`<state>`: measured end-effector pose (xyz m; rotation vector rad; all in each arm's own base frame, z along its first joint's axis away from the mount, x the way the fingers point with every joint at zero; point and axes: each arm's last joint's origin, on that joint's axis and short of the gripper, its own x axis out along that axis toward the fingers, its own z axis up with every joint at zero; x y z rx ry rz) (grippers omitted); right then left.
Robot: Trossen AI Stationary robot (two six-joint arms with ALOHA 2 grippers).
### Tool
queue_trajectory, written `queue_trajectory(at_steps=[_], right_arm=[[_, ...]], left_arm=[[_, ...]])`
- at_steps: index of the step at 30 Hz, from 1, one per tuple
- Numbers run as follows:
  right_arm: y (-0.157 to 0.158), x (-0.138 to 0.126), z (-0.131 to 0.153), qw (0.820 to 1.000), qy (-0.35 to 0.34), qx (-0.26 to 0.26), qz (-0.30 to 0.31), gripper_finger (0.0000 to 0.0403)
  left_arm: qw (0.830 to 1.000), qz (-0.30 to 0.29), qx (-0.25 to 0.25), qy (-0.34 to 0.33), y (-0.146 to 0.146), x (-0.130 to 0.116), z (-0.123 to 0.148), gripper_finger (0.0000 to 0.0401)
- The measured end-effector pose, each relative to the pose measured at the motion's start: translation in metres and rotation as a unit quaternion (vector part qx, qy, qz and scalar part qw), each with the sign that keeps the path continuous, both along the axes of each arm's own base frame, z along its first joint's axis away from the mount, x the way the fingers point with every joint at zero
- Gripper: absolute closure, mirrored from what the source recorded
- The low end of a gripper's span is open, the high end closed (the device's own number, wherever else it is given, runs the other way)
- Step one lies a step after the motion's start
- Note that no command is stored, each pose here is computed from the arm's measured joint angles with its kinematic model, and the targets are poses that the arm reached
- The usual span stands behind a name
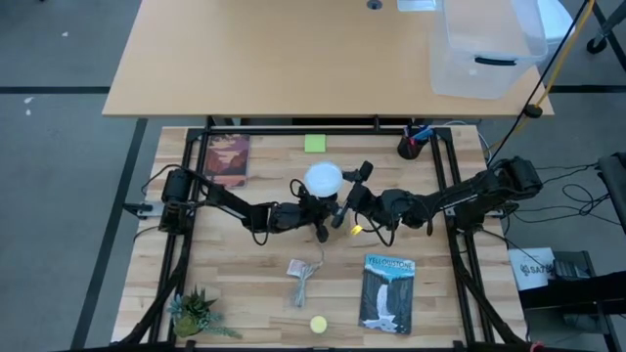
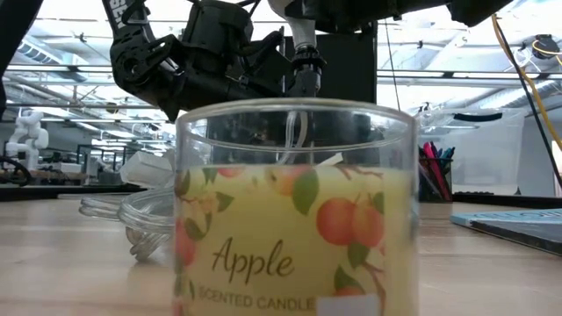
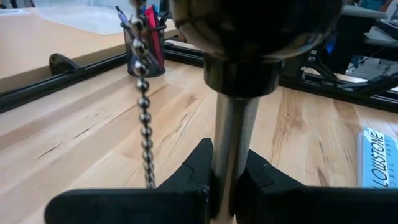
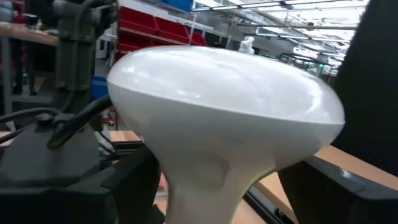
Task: Screw lightbulb
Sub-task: Remove the white lightbulb from the brown lamp
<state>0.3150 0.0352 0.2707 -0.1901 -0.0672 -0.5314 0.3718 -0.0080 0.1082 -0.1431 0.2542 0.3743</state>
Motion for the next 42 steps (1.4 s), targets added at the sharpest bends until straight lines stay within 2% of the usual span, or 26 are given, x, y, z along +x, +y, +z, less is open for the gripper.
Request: queue_trajectory(at_steps=[9, 16, 25, 31, 36, 42], right_arm=[[-0.003, 0.001, -0.002, 0.999, 0.028, -0.023, 0.023, 0.0168], [-0.015, -0.005, 0.004, 0.995, 0.047, -0.013, 0.091, 0.0175], [-0.036, -0.016, 0.013, 0.978, 0.071, -0.003, 0.194, 0.0177], [-0.052, -0.018, 0.013, 0.959, 0.081, -0.007, 0.271, 0.0187], [-0.064, -0.020, 0.013, 0.927, 0.080, -0.022, 0.366, 0.0188], [-0.073, -0.023, 0.013, 0.904, 0.072, -0.023, 0.420, 0.0188]], left_arm=[[0.999, -0.041, 0.003, 0.008, -0.001, 0.000, -0.001, 0.0372], [0.995, -0.103, 0.000, 0.010, -0.005, 0.001, 0.000, 0.0372], [0.987, -0.157, 0.008, 0.013, -0.007, 0.002, 0.000, 0.0372], [0.979, -0.202, 0.013, 0.014, -0.009, 0.001, 0.000, 0.0372], [0.964, -0.264, 0.009, 0.013, -0.012, 0.001, 0.000, 0.0372], [0.950, -0.313, -0.001, 0.009, -0.015, 0.001, 0.000, 0.0372]])
